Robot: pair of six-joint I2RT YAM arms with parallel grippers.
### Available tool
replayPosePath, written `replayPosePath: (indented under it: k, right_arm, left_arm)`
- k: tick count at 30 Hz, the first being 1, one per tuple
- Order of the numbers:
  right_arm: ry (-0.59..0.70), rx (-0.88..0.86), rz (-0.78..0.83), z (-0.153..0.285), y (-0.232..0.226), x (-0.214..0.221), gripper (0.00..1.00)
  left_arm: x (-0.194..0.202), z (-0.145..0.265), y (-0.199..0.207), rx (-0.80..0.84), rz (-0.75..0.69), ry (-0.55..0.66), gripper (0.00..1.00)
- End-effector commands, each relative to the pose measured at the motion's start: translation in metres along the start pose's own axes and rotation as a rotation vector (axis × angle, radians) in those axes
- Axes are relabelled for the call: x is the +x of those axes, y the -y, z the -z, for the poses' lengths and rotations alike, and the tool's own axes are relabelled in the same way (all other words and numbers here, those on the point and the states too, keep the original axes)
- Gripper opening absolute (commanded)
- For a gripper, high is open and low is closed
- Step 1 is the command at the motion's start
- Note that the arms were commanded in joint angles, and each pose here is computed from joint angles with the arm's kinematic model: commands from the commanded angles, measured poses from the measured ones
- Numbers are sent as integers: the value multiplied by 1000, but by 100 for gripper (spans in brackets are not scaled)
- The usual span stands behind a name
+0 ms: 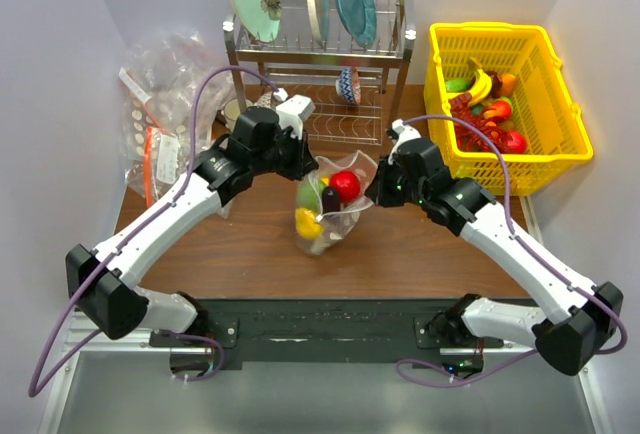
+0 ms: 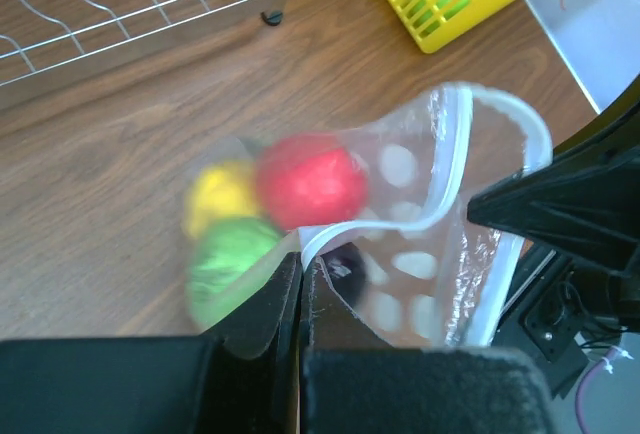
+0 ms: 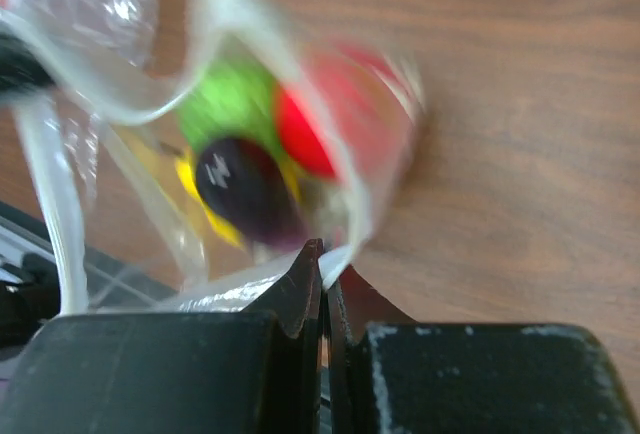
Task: Place the food in the zip-top bag and seal the zipper
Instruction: Adjust the zipper food storage bag at the center of the board, then pick up the fake fruit from the bin.
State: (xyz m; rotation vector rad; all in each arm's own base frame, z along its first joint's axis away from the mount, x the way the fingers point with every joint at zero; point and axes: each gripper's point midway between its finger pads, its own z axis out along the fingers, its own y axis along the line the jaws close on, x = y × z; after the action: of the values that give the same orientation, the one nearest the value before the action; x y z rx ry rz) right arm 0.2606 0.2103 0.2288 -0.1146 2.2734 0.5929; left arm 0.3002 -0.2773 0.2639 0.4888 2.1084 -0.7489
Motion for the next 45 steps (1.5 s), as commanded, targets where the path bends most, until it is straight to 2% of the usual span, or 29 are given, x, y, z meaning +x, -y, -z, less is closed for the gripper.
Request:
replayPosePath:
  k: [1, 3, 4, 5, 8, 14, 18, 23, 29, 33, 37, 39, 41, 45]
  right_arm:
    - [25, -47, -5, -6, -12, -10, 15]
    - [19, -40, 9, -4, -12, -14, 28]
    - [20, -26, 25, -3, -11, -16, 38]
    - [10, -6, 36, 0, -8, -16, 41]
    - [86, 58, 73, 22, -4, -48, 46]
    - [209, 276, 111, 68, 25, -97, 44]
    - [332, 445, 70, 102, 63, -128, 32]
    - [473, 621, -14, 132, 114, -163, 28]
    - [507, 842, -80, 139, 180, -186, 24]
    - [466, 873, -160, 120, 221, -195, 24]
    - [343, 838, -228, 86, 261, -193, 29]
    - [256, 825, -238, 61, 278, -189, 35]
    - [142, 795, -264, 36, 293, -175, 51]
    - [-8, 730, -286, 3, 305, -148, 69]
  left_arm:
    - [-26, 5, -1, -20, -66, 62, 0]
    - [-26, 4, -5, -38, -82, 65, 0]
    - [-26, 4, -8, -54, -89, 67, 0]
    - [-26, 3, -10, -63, -96, 68, 0]
    - [-25, 2, -17, -94, -124, 69, 0]
    - [-23, -1, -23, -110, -140, 99, 0]
    - [-15, -5, -26, -102, -150, 104, 0]
    - [-4, -9, -29, -98, -148, 89, 0]
    - [1, -8, -29, -89, -146, 97, 0]
    - [1, -8, -30, -88, -143, 99, 0]
    - [3, -9, -32, -89, -141, 94, 0]
    - [3, -9, -31, -87, -141, 96, 0]
    - [3, -10, -32, -88, -140, 93, 0]
    - [3, -10, -33, -82, -136, 92, 0]
